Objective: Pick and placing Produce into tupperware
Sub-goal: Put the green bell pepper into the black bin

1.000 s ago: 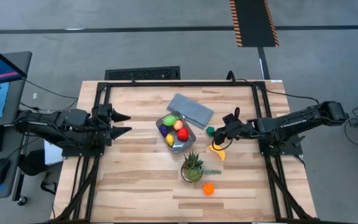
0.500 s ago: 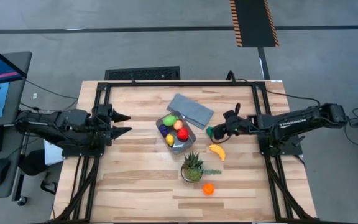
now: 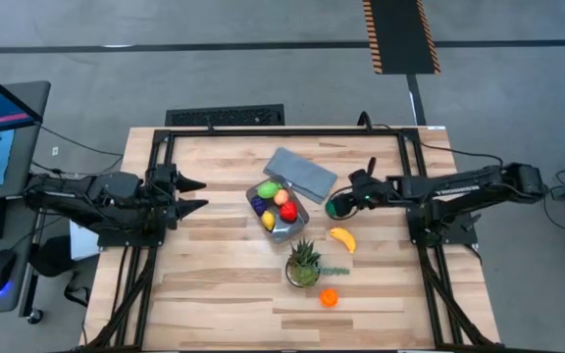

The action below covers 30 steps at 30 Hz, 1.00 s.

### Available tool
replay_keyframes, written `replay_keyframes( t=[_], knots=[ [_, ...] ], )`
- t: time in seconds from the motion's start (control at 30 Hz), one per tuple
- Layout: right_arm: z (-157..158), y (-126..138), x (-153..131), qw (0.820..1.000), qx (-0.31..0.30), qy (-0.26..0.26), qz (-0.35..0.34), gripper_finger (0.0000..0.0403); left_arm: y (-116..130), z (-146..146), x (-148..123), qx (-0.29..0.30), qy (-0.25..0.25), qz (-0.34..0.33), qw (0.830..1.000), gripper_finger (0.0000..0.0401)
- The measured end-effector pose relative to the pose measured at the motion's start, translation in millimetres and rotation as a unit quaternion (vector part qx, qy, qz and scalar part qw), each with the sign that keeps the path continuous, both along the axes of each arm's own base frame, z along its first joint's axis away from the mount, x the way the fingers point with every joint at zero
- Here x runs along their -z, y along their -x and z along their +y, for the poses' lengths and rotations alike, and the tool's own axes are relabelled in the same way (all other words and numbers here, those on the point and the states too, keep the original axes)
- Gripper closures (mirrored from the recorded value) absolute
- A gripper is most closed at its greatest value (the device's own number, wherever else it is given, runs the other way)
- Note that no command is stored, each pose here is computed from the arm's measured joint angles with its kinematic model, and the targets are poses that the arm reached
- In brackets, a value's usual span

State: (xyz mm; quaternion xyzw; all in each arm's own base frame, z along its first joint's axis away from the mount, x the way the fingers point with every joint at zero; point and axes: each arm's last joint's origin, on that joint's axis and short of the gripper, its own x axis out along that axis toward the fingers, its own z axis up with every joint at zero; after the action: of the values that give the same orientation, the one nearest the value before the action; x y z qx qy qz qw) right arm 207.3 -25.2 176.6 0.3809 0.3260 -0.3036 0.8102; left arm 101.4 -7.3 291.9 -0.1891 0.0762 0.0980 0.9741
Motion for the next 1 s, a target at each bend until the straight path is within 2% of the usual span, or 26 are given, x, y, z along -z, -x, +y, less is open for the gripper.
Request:
replay_keyframes(
  t=[0.07,0.37,0.63,1.0],
  knots=[
    [-1,-5,2,0.999,-0.005,0.004,0.039,0.0101,0,0,0,-0.001,0.0,0.001,1.0,0.0132],
    [-5,-42,3,0.996,-0.018,0.016,0.089,0.0101,0,0,1,-0.002,0.015,0.005,1.0,0.0132],
    [-1,-54,6,0.986,-0.029,0.011,0.167,0.0101,1,0,3,-0.002,0.014,0.015,1.0,0.0132],
    [1,-63,25,0.98,-0.039,-0.016,0.197,0.0101,1,0,6,-0.001,0.011,0.029,1.0,0.0132]
  ],
)
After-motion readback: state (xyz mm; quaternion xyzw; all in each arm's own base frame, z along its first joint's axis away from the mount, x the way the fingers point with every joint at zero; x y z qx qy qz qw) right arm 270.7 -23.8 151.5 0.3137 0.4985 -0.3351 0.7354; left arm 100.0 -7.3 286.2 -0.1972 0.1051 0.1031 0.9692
